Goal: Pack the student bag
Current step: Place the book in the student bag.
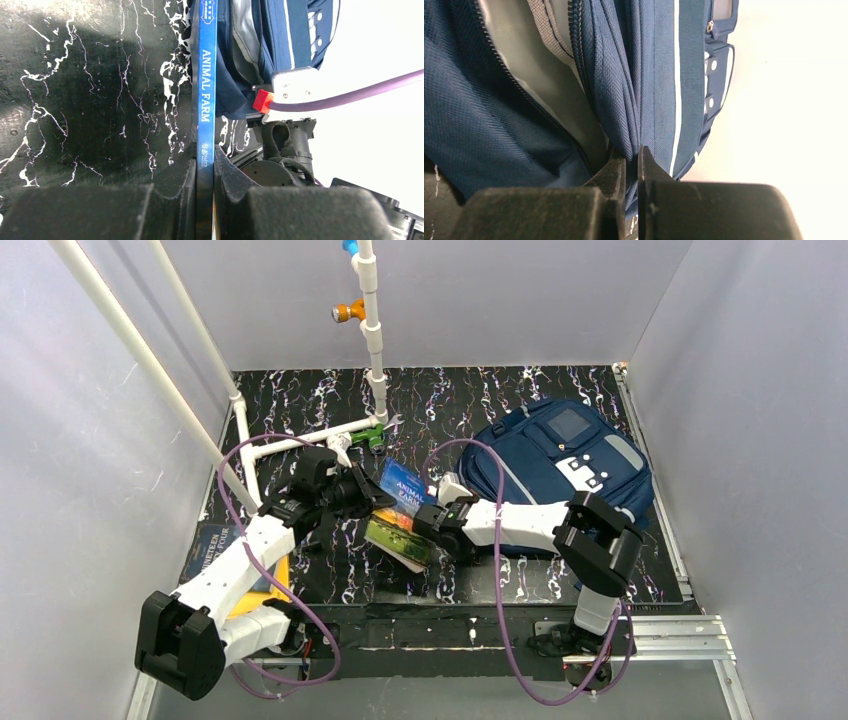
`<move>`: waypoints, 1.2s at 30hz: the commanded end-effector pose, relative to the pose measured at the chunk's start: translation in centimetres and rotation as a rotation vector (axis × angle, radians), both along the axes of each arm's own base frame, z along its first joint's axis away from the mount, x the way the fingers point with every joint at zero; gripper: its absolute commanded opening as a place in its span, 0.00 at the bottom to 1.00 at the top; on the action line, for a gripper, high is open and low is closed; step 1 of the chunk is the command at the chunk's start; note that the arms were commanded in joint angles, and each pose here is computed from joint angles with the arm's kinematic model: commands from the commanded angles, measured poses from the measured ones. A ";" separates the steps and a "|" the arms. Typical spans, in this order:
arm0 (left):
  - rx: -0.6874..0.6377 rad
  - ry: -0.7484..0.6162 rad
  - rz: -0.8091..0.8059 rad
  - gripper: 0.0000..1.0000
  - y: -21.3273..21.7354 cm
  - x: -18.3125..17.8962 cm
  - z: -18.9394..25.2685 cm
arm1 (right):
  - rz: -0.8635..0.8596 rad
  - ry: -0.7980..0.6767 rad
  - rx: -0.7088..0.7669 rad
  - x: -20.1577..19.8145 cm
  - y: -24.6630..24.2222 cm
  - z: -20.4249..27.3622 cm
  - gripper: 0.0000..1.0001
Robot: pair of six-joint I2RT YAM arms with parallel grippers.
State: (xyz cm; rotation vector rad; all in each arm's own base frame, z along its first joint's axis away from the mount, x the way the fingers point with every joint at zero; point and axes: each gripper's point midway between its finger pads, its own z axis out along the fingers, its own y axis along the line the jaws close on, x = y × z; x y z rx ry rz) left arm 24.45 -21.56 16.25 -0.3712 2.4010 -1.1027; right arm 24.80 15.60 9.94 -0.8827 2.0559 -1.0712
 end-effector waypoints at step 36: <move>-0.409 -0.219 0.166 0.00 -18.0 8.4 7.4 | 0.031 -0.101 1.224 5.0 2.5 19.2 0.01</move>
